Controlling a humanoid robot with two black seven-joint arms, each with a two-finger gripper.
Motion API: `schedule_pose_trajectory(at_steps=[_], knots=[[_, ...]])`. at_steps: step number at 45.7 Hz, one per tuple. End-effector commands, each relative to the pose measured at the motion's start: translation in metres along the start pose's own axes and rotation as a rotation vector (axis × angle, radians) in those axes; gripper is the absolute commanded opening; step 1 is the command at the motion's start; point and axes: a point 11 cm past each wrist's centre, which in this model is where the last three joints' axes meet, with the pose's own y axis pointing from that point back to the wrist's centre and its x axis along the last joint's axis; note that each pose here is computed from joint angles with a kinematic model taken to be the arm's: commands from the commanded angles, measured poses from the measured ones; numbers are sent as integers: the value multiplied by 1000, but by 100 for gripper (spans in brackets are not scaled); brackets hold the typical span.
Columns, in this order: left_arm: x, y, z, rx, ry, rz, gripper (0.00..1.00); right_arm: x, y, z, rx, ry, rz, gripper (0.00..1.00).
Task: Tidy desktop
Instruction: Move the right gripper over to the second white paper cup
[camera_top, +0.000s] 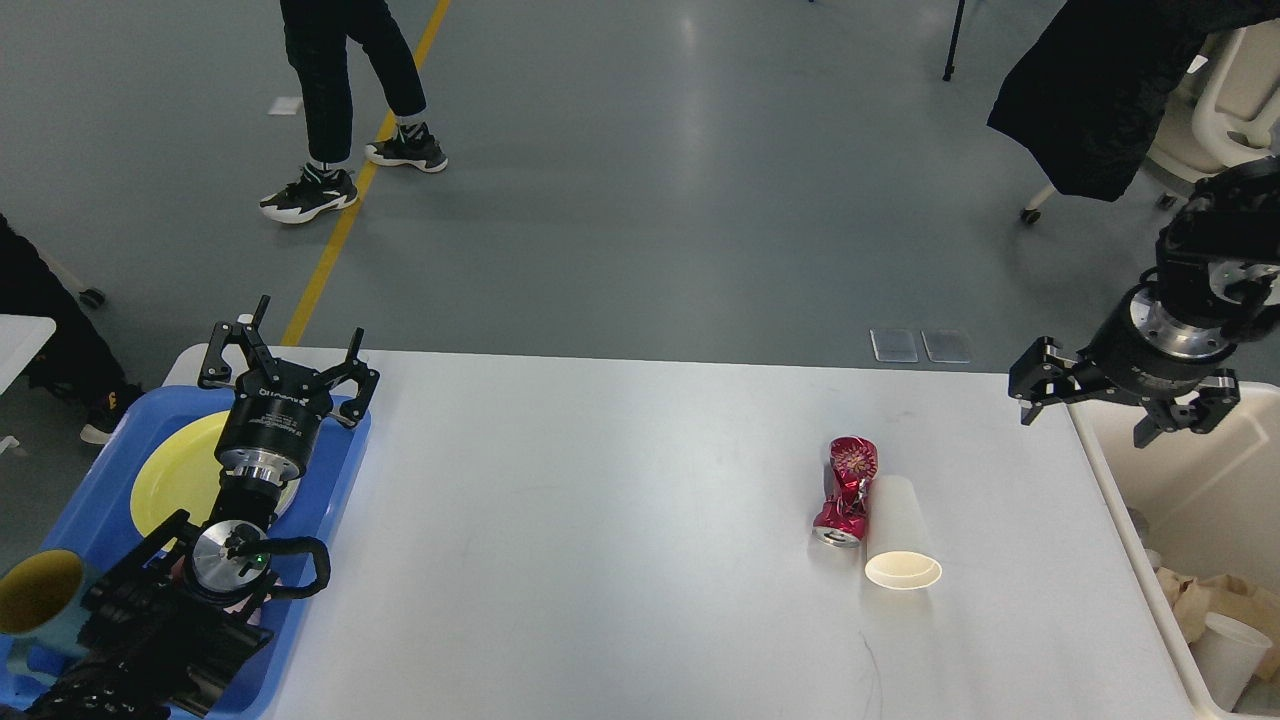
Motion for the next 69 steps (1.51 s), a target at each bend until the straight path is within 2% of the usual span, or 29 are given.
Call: schedule_pose_trajectory(at_steps=[1,11,28,35,48,61,69], knots=[[0,0,0,0,0,1,96,-20,40,-21,48,68,-21,100],[0,0,0,0,0,0,96,-42,70,-41,81,131,-22,100],[0,0,0,0,0,0,96,-35,68,-44,90,119,25,100],[0,0,0,0,0,1,96,-33,33,-42,67,81,52,100],[0,0,0,0,0,1,96,-24,-61,-20,24,-48,87,100],[0,0,0,0,0,1,96,-37,-153,-58,50,-37,25,100],[0,0,0,0,0,1,96,-39,-198,-58,22,-59,48,100]])
